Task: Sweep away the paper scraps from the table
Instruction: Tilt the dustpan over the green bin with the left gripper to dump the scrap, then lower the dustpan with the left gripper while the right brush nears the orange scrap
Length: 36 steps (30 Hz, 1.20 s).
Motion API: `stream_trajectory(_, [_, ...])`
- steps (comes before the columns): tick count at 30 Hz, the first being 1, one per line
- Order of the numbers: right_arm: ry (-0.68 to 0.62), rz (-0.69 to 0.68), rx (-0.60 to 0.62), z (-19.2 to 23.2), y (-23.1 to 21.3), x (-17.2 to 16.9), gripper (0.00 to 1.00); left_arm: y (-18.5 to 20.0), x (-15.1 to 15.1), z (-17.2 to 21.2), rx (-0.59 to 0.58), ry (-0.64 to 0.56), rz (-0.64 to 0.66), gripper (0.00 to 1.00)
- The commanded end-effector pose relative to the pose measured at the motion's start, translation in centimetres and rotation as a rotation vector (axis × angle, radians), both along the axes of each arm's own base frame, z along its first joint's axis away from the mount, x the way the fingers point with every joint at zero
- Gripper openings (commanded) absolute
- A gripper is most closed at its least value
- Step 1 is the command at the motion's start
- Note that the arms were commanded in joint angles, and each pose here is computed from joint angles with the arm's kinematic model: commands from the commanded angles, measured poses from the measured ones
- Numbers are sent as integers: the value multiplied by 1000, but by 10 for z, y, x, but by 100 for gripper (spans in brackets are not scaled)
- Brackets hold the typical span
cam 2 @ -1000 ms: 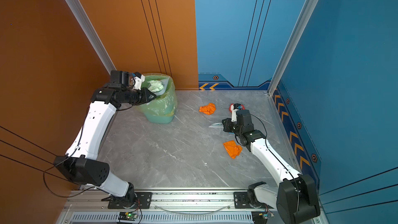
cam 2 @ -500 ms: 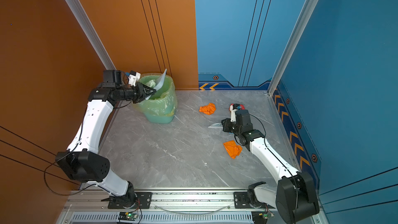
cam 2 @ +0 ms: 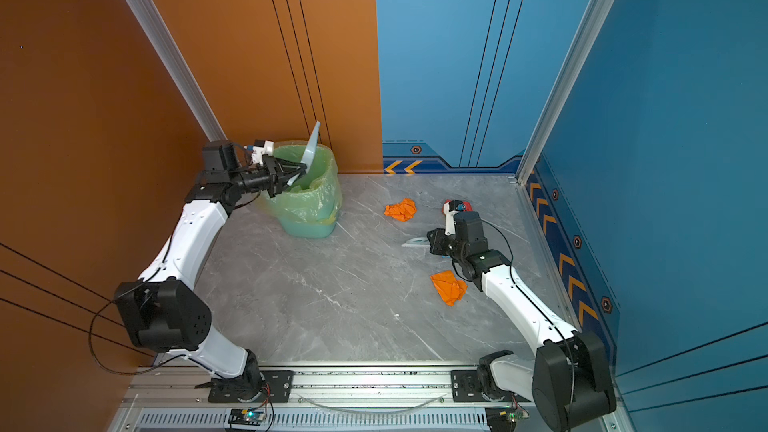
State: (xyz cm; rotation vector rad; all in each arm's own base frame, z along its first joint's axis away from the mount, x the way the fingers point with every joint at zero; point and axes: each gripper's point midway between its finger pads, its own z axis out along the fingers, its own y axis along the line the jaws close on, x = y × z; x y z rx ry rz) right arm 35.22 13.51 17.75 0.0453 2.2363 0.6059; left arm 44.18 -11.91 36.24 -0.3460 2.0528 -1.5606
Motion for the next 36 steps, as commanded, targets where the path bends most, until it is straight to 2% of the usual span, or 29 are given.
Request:
stream_trajectory(1, [-28,19,15,11,6,3,0,0,-11,41,-43,-112,-27,0])
stream_trajectory(8, [-32,11,-4,16,4,6,0,1,-28,55,56,-180,10,0])
stream_trajectory(12, [-65,-1,-3,26,4,13,0,-6,-42,66,127,-273,27,0])
stream_trajectory(16, [-118,-38,-20,42,1,25,0,-15,-57,64,259,-338,69,0])
stream_trajectory(24, [-244,-168,-31,77,-3,60,0,-15,-79,26,512,-350,249,0])
stream_trajectory(32, [-328,-331,-60,91,-4,105,0,-18,-94,-27,687,-286,282,0])
stream_trajectory(36, [-348,-392,-85,87,1,128,0,-34,-102,-58,759,-260,243,0])
